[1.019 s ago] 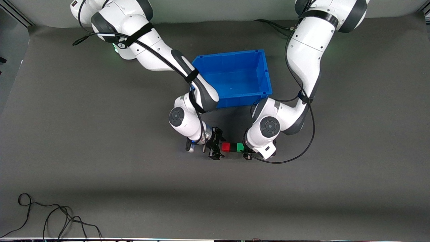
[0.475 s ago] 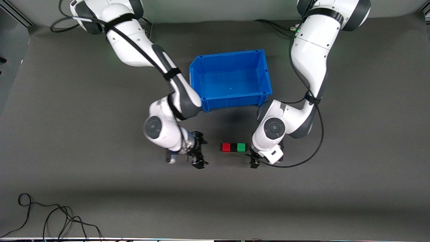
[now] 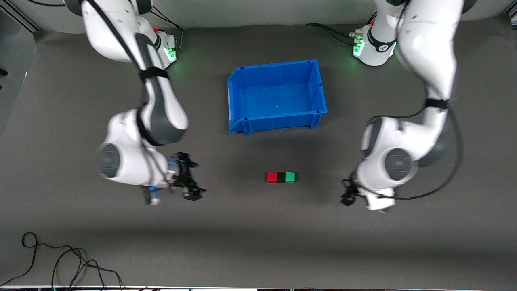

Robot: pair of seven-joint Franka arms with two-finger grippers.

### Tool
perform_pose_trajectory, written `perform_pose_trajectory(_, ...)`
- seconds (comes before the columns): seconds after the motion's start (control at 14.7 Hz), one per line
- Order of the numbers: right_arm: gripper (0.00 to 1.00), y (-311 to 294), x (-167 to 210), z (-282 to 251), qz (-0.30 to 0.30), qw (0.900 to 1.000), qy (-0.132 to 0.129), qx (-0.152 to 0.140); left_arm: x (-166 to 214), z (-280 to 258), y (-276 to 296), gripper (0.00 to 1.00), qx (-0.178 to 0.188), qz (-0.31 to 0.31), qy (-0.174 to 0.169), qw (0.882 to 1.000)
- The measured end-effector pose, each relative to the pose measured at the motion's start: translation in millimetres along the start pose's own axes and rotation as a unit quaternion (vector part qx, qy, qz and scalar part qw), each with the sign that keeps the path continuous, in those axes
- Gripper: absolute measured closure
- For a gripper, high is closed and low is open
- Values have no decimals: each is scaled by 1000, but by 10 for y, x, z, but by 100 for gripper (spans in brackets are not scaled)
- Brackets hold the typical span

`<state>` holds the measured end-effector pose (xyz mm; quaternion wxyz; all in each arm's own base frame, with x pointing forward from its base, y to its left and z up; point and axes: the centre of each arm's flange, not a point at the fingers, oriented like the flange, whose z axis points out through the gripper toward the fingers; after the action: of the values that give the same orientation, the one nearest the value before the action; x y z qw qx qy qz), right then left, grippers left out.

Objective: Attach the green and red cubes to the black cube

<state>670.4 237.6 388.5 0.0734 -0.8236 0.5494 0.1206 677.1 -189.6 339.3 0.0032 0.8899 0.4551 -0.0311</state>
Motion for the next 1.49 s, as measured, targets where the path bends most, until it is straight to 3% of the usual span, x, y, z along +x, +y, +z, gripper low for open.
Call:
perform_pose_trajectory(0.2, 0, 268, 273, -574, -56, 998, 33, -28, 445, -625, -393, 0, -2, 125, -1, 992)
perform_pose_trajectory(0.48, 0, 662, 443, -1248, -126, 985, 103, -53, 922, -1176, -1017, 0, 1, 302, -8, 953)
perform_pose_trajectory(0.68, 0, 1078, 725, -1698, -184, 974, 117, -57, 1099, -1387, -1278, 0, -2, 380, -9, 925)
perform_pose_trajectory(0.81, 0, 1373, 928, -1990, -230, 965, 118, -52, 1056, -1541, -1274, 0, -10, 403, 1, 915)
perform_pose_trajectory(1.22, 0, 1996, 1653, -2559, -389, 913, 118, -41, 858, -1987, -1340, 0, -2, 432, 37, 901)
perform_pose_trajectory(1.49, 0, 1969, 1636, -2578, -493, 860, 119, -50, 686, -2381, -1577, 0, -2, 445, 40, 895)
